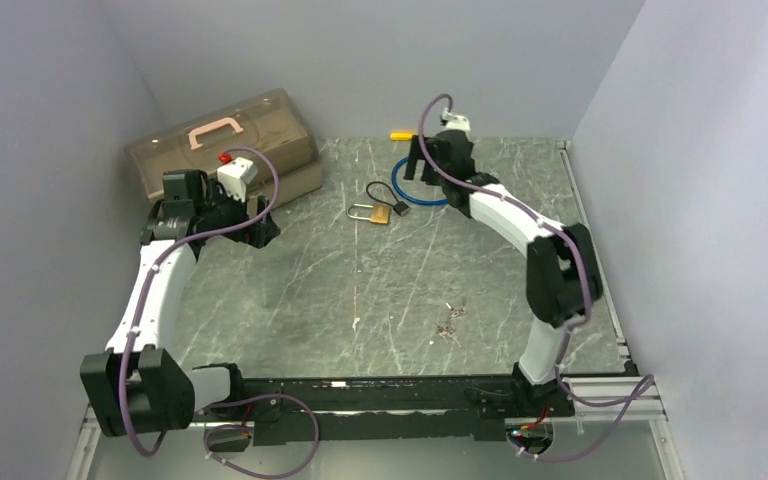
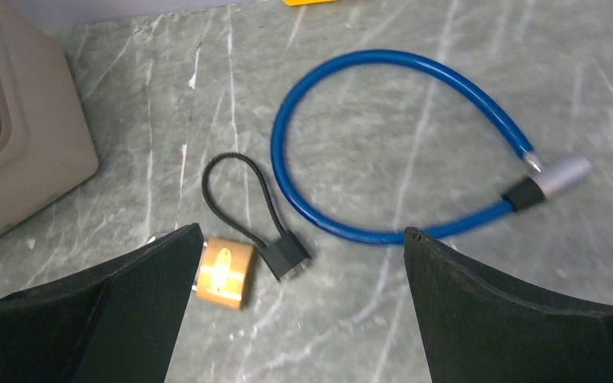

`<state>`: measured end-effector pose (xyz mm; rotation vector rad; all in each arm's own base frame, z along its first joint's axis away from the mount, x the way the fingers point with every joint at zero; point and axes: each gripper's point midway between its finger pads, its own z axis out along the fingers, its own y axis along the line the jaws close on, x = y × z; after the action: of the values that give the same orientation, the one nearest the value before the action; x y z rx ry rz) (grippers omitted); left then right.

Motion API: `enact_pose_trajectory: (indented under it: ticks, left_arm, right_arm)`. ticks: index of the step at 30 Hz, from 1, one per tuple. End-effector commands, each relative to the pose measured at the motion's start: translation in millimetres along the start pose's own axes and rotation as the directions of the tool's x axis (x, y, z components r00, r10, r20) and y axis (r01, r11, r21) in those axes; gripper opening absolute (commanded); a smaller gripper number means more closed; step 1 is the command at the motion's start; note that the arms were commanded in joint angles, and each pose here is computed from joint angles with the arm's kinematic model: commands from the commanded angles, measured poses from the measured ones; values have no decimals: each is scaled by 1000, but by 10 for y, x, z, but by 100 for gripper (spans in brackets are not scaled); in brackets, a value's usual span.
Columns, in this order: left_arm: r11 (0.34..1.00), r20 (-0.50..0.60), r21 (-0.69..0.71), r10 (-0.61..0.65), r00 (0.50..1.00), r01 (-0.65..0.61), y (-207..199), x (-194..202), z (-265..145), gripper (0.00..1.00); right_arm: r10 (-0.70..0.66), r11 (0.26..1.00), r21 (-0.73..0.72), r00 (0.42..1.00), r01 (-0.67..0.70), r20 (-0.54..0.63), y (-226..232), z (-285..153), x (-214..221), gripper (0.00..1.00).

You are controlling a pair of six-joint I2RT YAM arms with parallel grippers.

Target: Unlock with the key

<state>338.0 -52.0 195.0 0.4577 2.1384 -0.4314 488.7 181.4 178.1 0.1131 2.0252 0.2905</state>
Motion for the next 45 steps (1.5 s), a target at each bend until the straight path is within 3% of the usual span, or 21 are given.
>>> enact_pose_trajectory:
  ticks: [1, 9, 17, 18, 20, 31, 45]
  left_arm:
    - [990, -5, 121, 68, 998, -67, -348, -88, -311, 99]
    - [984, 47, 83, 154, 987, -158, -393, -411, -591, 99]
    - [989, 78, 21, 145, 986, -147, -295, -645, -641, 99]
    - [983, 135, -10, 183, 974, -184, -384, -746, -839, 99]
    - [990, 68, 7, 141, 988, -142, -260, -623, -626, 99]
    - [991, 31, -30, 135, 990, -134, -187, -478, -602, 99]
    - [989, -1, 25, 143, 990, -143, -273, -200, -524, 99]
  right_arm:
    - [-74, 997, -28, 994, 71, -86, 199, 392, 83, 100]
    - [-129, 991, -57, 967, 119, -218, 332, 1129, 515, 99]
    - [-160, 984, -120, 946, 130, -283, 620, 1398, 829, 94]
    - [-155, 984, -126, 944, 123, -290, 632, 1416, 868, 91]
    - [-153, 984, -133, 941, 117, -301, 663, 1429, 946, 88]
    - [-193, 979, -133, 923, 156, -333, 771, 1200, 1366, 54]
    - [-274, 959, -173, 898, 226, -345, 1107, 387, 2001, 47]
